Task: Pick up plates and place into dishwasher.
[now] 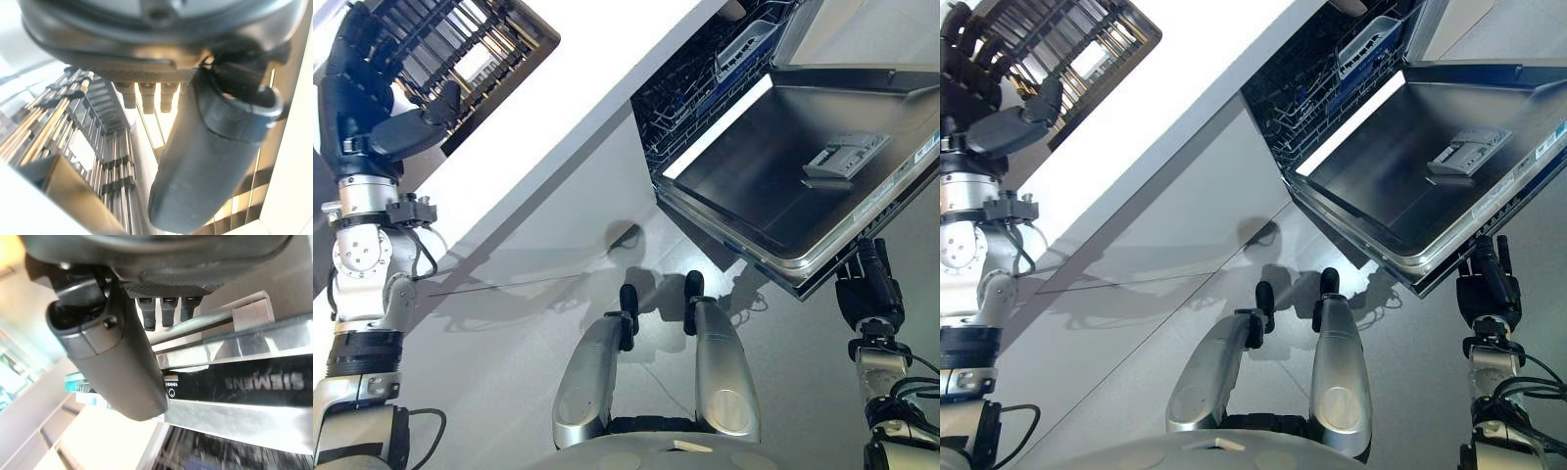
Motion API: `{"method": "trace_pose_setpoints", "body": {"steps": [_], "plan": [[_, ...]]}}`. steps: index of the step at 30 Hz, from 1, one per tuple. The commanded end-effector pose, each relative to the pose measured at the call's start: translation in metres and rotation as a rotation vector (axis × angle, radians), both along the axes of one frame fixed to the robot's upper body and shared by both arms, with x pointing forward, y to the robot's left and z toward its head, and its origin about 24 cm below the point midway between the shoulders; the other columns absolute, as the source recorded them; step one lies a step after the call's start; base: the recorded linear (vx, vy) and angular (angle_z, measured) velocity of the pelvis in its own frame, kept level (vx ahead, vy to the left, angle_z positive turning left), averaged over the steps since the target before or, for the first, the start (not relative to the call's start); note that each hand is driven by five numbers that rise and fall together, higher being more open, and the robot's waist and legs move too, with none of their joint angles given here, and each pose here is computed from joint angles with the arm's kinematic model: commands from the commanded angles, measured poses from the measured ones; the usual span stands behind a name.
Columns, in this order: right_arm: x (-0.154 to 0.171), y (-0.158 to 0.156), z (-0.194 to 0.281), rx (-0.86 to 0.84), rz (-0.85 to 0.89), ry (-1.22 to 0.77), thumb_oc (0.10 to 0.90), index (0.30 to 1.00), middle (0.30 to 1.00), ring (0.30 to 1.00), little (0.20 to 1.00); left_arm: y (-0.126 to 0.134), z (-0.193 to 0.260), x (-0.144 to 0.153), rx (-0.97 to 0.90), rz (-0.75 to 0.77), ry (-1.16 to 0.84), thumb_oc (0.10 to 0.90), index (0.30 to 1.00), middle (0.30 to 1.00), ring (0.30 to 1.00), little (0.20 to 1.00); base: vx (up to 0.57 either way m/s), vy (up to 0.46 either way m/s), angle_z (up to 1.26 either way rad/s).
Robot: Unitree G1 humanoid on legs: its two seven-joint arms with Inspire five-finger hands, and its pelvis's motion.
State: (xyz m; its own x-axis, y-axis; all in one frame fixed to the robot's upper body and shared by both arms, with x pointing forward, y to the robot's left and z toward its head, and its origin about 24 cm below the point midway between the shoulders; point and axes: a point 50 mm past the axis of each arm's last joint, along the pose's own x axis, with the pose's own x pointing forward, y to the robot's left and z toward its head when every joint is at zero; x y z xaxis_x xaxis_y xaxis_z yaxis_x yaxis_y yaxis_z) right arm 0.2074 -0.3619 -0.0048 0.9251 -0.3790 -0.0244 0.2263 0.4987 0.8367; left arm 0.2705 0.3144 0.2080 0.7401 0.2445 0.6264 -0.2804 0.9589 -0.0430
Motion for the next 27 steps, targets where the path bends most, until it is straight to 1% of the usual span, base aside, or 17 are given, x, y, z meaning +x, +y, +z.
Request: {"method": "trace_pose_setpoints", "body": {"steps": [1, 5, 8, 16, 20, 22, 24, 27], "plan": [[0.083, 0.116, 0.108, -0.145, 0.707, -0.675, 0.8, 0.9, 0.9, 0.9, 0.9, -0.004, 0.017, -0.007, 0.045, 0.007, -0.144, 0.8, 0.9, 0.9, 0.9, 0.9, 0.02, 0.0, -0.12], [0.093, 0.156, 0.151, -0.231, 0.838, -0.796, 0.8, 0.9, 0.9, 0.9, 0.9, -0.006, 0.017, -0.004, 0.046, 0.008, -0.151, 0.8, 0.9, 0.9, 0.9, 0.9, 0.01, 0.037, -0.17], [0.094, 0.184, 0.171, -0.283, 0.915, -0.849, 0.8, 0.9, 0.9, 0.9, 0.9, -0.008, 0.013, -0.002, 0.041, 0.004, -0.145, 0.8, 0.9, 0.9, 0.9, 0.9, 0.05, 0.076, -0.15], [0.086, 0.212, 0.188, -0.354, 0.994, -0.909, 0.8, 0.9, 0.9, 0.9, 0.9, -0.01, 0.005, -0.004, 0.026, 0.001, -0.138, 0.8, 0.9, 0.9, 0.9, 0.9, 0.04, 0.068, 0.07], [0.086, 0.215, 0.188, -0.377, 0.973, -0.886, 0.8, 0.9, 0.9, 0.9, 0.9, -0.01, 0.003, -0.004, 0.028, 0.001, -0.137, 0.8, 0.9, 0.9, 0.9, 0.9, 0.04, 0.05, 0.23], [0.089, 0.21, 0.186, -0.385, 0.924, -0.844, 0.8, 0.9, 0.9, 0.9, 0.9, -0.009, 0.002, -0.004, 0.028, 0.003, -0.132, 0.8, 0.9, 0.9, 0.9, 0.9, 0.05, 0.045, 0.05], [0.093, 0.203, 0.18, -0.364, 0.846, -0.788, 0.8, 0.9, 0.9, 0.9, 0.9, -0.009, 0.0, -0.005, 0.035, 0.006, -0.125, 0.8, 0.9, 0.9, 0.9, 0.9, 0.05, 0.047, 0.18], [0.098, 0.176, 0.165, -0.379, 0.619, -0.646, 0.8, 0.9, 0.9, 0.9, 0.9, -0.009, -0.005, -0.008, 0.039, 0.009, -0.112, 0.8, 0.9, 0.9, 0.9, 0.9, 0.04, 0.062, 0.03]]}}
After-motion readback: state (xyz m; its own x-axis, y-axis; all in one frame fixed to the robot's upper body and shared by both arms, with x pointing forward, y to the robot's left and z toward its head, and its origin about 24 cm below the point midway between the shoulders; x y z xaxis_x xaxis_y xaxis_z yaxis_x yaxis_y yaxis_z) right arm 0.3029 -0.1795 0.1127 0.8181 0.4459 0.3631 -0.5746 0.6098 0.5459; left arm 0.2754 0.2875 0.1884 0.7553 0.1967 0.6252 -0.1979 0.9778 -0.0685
